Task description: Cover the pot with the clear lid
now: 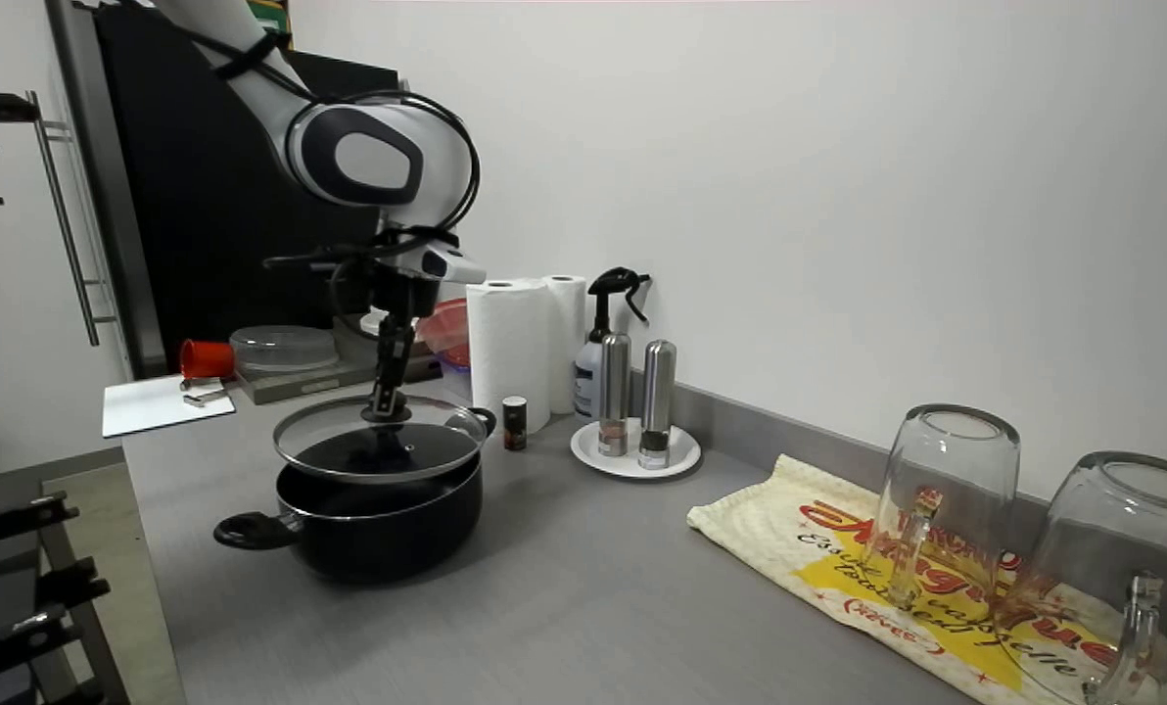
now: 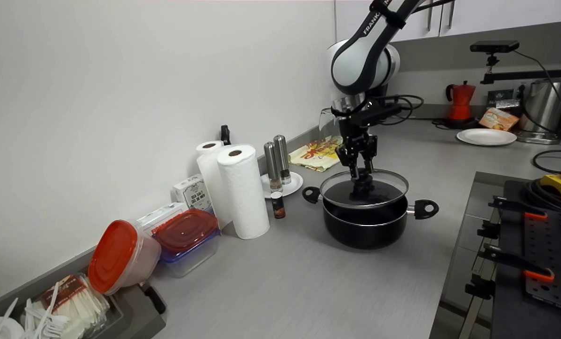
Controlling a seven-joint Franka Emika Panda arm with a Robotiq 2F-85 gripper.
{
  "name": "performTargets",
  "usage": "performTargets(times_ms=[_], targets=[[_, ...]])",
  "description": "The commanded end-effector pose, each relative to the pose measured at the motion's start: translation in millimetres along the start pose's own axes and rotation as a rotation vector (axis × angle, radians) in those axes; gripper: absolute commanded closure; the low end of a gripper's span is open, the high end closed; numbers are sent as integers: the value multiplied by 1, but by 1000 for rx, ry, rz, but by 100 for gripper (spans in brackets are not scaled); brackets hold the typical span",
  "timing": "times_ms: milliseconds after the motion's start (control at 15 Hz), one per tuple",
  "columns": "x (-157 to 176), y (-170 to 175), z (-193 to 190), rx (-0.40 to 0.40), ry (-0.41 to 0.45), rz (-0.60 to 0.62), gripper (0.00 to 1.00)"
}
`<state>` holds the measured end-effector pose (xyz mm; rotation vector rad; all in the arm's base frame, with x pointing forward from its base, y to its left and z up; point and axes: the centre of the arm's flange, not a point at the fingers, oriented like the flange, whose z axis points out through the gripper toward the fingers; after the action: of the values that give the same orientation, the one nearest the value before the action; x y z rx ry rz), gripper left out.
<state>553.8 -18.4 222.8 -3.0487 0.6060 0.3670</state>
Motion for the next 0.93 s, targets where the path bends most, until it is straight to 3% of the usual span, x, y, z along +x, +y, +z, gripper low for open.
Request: performTargets(times_ms=[0, 867], targets=[[3, 1, -13, 17, 42, 30, 75], [6, 0, 21, 32, -22, 59, 75]])
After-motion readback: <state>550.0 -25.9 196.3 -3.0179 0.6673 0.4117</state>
